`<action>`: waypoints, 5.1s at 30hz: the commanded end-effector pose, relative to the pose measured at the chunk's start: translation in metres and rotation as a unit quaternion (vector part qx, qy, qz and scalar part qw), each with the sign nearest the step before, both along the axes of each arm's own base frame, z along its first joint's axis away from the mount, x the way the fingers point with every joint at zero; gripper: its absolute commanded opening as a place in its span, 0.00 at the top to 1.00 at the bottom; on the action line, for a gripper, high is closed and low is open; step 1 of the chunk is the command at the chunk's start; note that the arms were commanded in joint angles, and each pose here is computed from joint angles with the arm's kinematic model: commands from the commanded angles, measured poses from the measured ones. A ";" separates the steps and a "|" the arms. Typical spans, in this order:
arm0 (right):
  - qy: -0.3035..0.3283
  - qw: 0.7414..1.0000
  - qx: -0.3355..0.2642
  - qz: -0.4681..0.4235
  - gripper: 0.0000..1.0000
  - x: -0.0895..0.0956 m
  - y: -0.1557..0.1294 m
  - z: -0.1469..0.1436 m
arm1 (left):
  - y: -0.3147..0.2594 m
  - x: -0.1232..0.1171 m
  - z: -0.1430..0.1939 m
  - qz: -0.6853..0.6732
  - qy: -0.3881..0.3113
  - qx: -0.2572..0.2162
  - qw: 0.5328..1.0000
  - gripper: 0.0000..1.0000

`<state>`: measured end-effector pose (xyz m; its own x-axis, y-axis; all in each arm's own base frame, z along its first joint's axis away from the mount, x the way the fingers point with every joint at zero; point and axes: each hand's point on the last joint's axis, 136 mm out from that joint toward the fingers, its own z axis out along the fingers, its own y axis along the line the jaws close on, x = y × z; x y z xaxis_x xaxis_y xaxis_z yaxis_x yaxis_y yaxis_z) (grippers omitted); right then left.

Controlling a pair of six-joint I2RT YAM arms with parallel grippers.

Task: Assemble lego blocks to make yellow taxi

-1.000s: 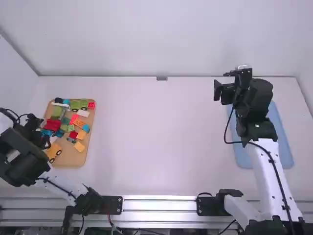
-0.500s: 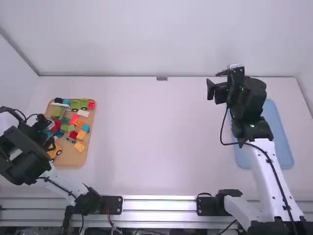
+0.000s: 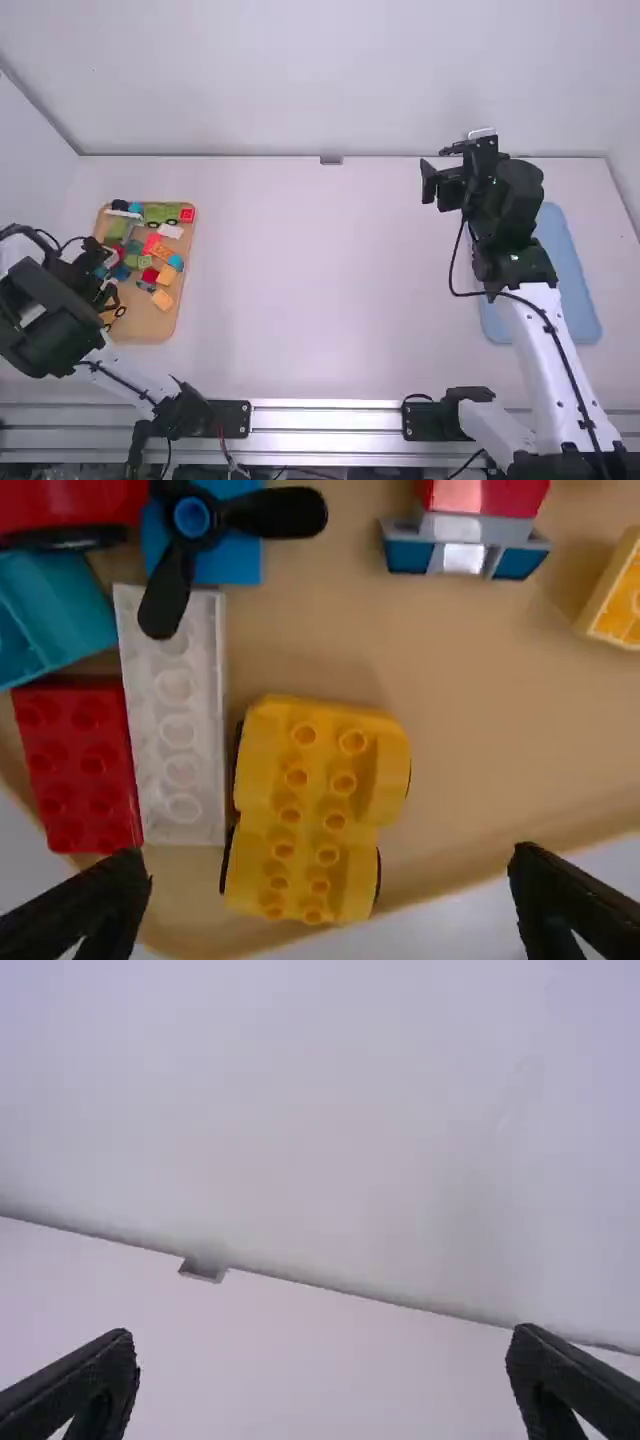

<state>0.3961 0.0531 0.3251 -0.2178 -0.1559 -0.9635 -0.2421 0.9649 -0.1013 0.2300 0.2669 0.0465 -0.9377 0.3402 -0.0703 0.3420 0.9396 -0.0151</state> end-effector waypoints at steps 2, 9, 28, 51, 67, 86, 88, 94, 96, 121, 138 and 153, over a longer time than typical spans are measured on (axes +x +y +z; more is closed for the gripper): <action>-0.009 1.000 0.002 0.000 0.02 0.003 0.000 0.010 | -0.014 0.000 -0.013 -0.033 0.005 -0.015 0.999 0.10; -0.004 1.000 0.002 -0.001 0.02 0.006 0.000 0.006 | -0.008 -0.006 -0.035 -0.044 0.040 0.040 0.997 0.06; -0.010 1.000 0.002 0.000 0.01 0.022 0.002 -0.001 | -0.018 -0.011 -0.045 -0.046 0.025 0.011 0.999 0.07; -0.013 1.000 0.002 -0.001 0.02 0.022 0.001 0.001 | -0.012 -0.025 -0.060 -0.113 0.054 0.044 0.991 0.20; -0.011 1.000 0.002 -0.001 0.02 0.022 0.001 0.000 | -0.015 -0.023 -0.064 -0.132 0.043 0.041 0.989 0.43; -0.012 1.000 0.002 -0.001 0.02 0.022 0.001 0.001 | -0.038 0.065 0.007 -0.053 0.013 0.065 0.996 0.65; -0.013 1.000 0.002 0.000 0.02 0.022 0.002 0.001 | -0.055 0.078 0.022 -0.061 0.014 0.059 0.996 0.62; -0.013 1.000 0.002 -0.001 0.02 0.022 0.001 0.001 | -0.117 0.120 0.058 -0.076 0.002 0.059 0.995 0.60; -0.013 1.000 0.002 0.000 0.02 0.022 0.002 0.001 | -0.133 0.129 0.063 -0.082 -0.004 0.059 0.995 0.61; -0.010 1.000 0.004 0.003 0.02 0.022 0.003 0.000 | -0.494 0.117 0.035 -0.473 -0.081 -0.028 0.877 0.81; -0.008 1.000 0.008 0.002 0.02 0.022 0.003 -0.001 | -0.514 0.104 -0.066 -0.496 -0.006 0.063 0.866 0.81; -0.008 1.000 0.008 0.002 0.02 0.022 0.003 -0.001 | -0.530 0.103 -0.034 -0.464 0.002 0.045 0.885 0.91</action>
<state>0.4164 0.0549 0.3118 -0.2262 -0.1452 -0.9632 -0.2420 0.9662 -0.0888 0.3332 -0.2519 0.0054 -0.2271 0.9735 0.0260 0.9727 0.2254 0.0555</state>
